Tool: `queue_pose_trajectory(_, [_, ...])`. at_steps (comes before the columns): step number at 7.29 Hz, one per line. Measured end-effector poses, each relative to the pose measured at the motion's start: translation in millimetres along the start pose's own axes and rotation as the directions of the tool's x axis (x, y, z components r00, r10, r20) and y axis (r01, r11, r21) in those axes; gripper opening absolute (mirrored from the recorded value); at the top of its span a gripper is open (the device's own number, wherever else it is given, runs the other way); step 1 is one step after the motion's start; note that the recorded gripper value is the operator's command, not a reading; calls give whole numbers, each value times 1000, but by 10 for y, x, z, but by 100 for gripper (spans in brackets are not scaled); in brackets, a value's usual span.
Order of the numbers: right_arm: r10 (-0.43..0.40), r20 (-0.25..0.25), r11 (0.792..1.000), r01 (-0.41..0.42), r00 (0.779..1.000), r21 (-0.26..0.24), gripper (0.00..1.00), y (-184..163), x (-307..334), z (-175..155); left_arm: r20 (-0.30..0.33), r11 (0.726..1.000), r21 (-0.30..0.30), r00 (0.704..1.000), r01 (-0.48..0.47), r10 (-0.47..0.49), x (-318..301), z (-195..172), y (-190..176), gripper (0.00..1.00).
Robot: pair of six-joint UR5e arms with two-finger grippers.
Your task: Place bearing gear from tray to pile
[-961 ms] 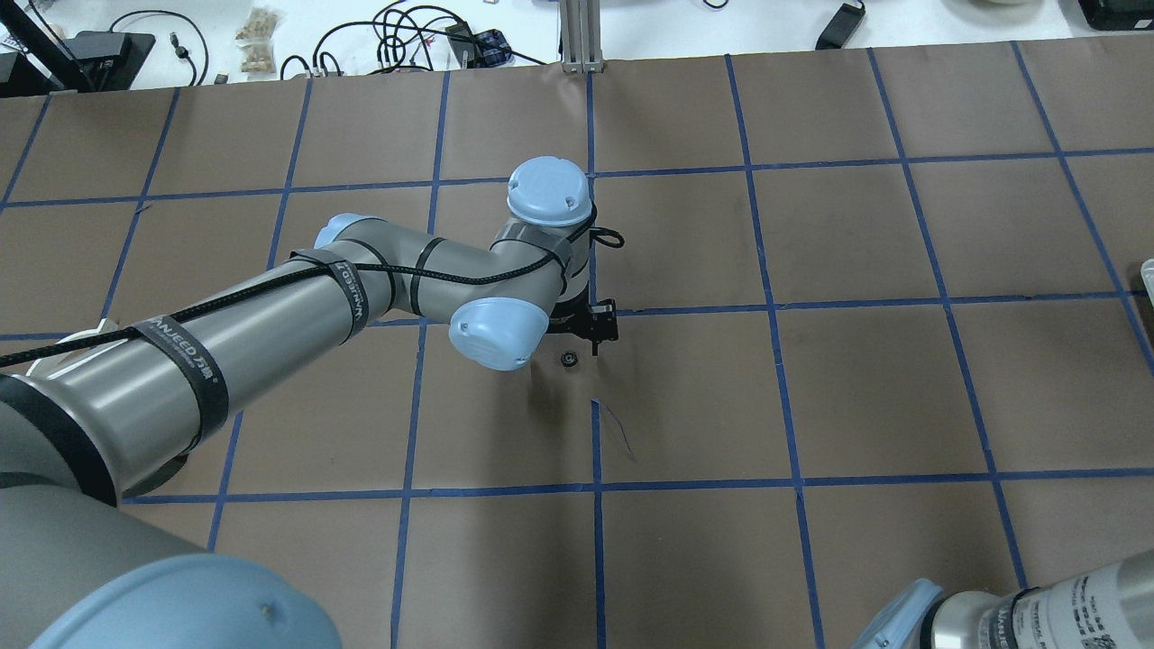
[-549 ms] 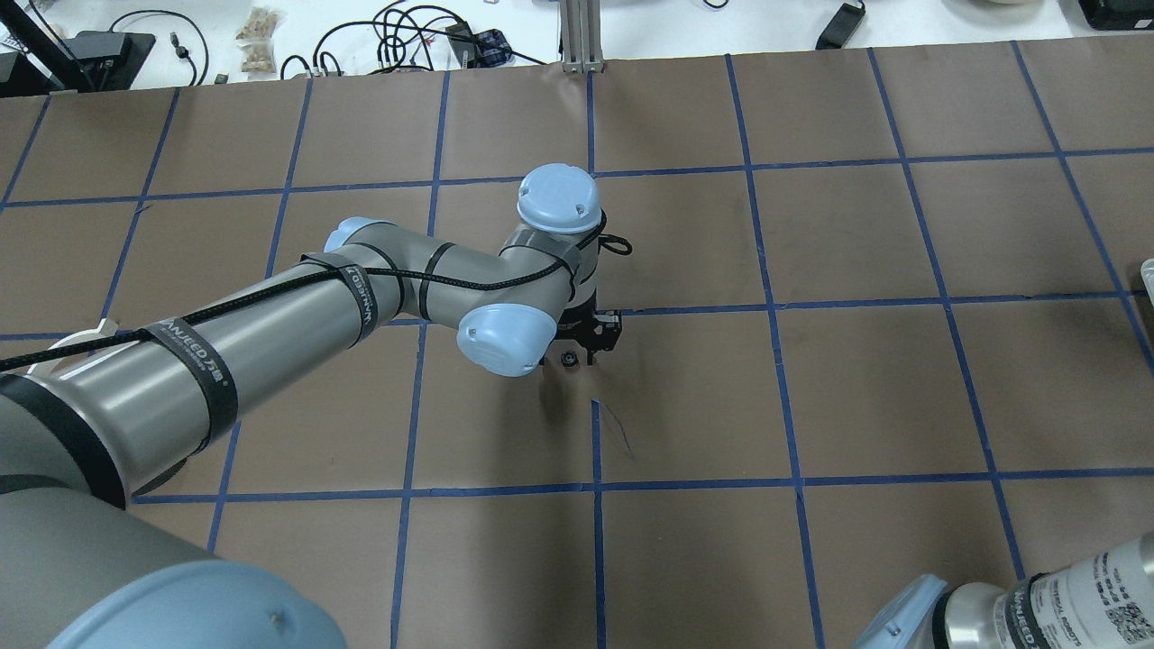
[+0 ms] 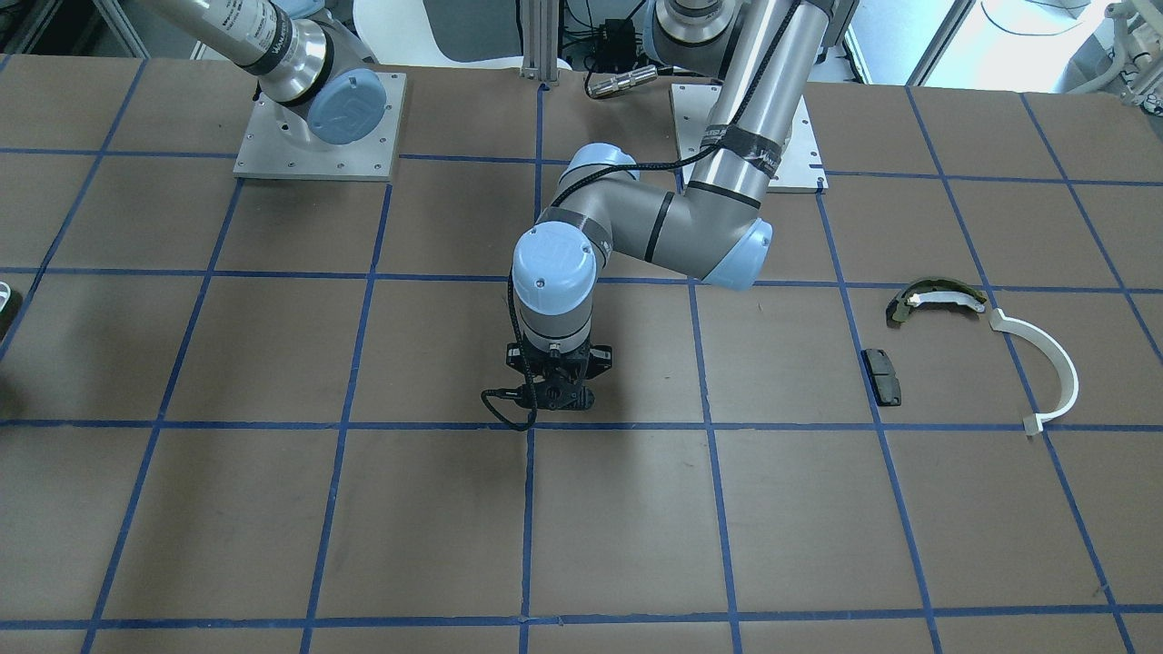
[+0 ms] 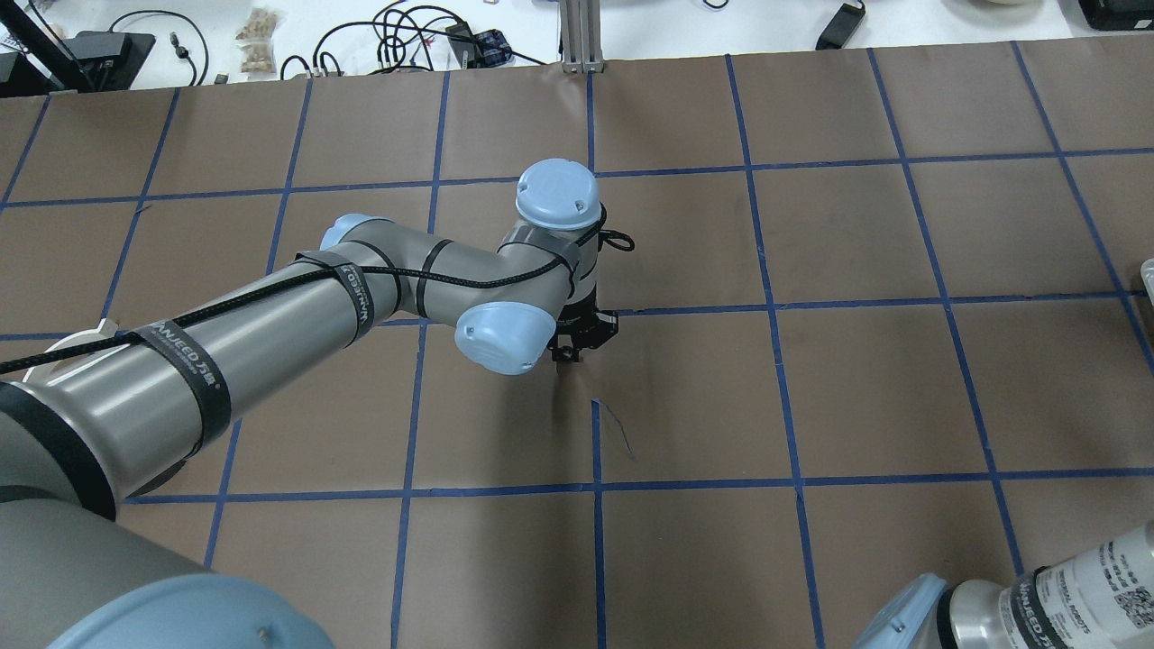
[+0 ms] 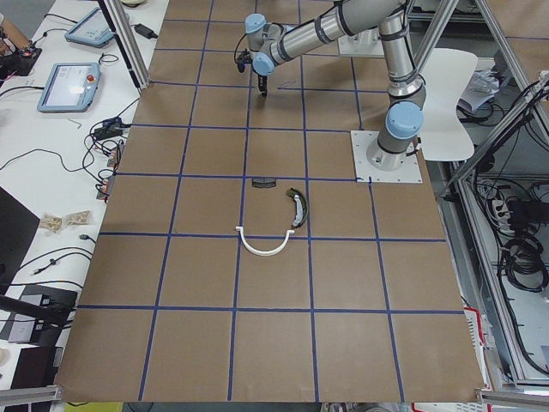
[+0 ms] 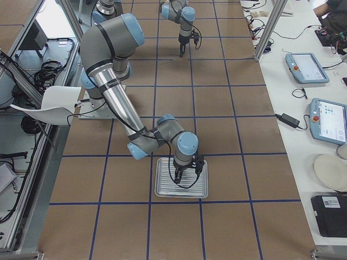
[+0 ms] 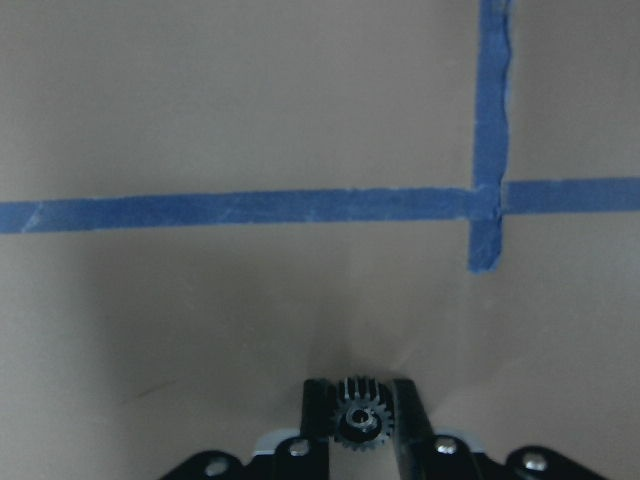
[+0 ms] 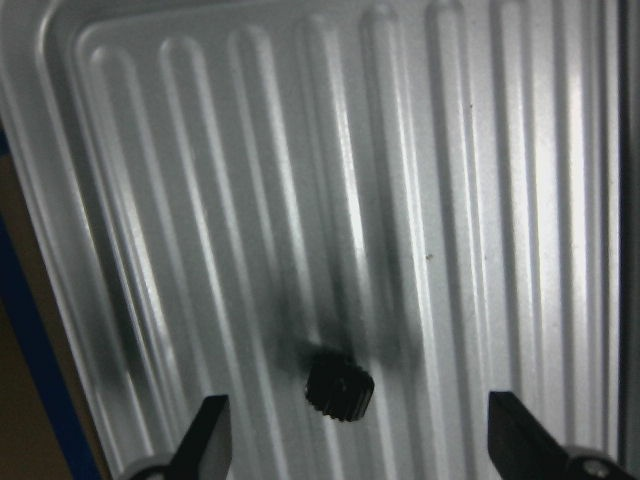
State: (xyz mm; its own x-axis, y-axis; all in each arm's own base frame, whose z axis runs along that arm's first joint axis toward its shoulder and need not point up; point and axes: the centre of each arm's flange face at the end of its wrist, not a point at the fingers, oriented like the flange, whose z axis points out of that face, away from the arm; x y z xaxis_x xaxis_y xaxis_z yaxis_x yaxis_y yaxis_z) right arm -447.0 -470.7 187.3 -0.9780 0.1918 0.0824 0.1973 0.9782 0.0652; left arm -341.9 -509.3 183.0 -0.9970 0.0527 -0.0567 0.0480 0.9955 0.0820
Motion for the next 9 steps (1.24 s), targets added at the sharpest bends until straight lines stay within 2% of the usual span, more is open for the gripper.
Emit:
queue_pose_trajectory(2, [-2,8,1000,2,1000,0,78,-35,13,81,59,999,2,997,42,-42,-664,-254,-290,0])
queue_pose_trajectory(4, [-4,11,1000,4,1000,-9,66,-27,8,102,59,998,-34,997,60,-58,-1631,-690,-589,0])
queue_pose_trajectory(6, [-8,10,1000,8,1000,-13,47,-25,14,85,64,993,-72,994,94,-89,-2538,-934,-651,0])
queue_pose_trajectory(7, [-8,9,1000,8,1000,-12,44,-26,17,77,61,990,-90,992,112,-107,-3212,-935,-658,0])
queue_pose_trajectory(9, [-9,12,1000,9,1000,-10,42,-30,16,77,26,989,-131,998,66,-63,-4391,-762,-528,0])
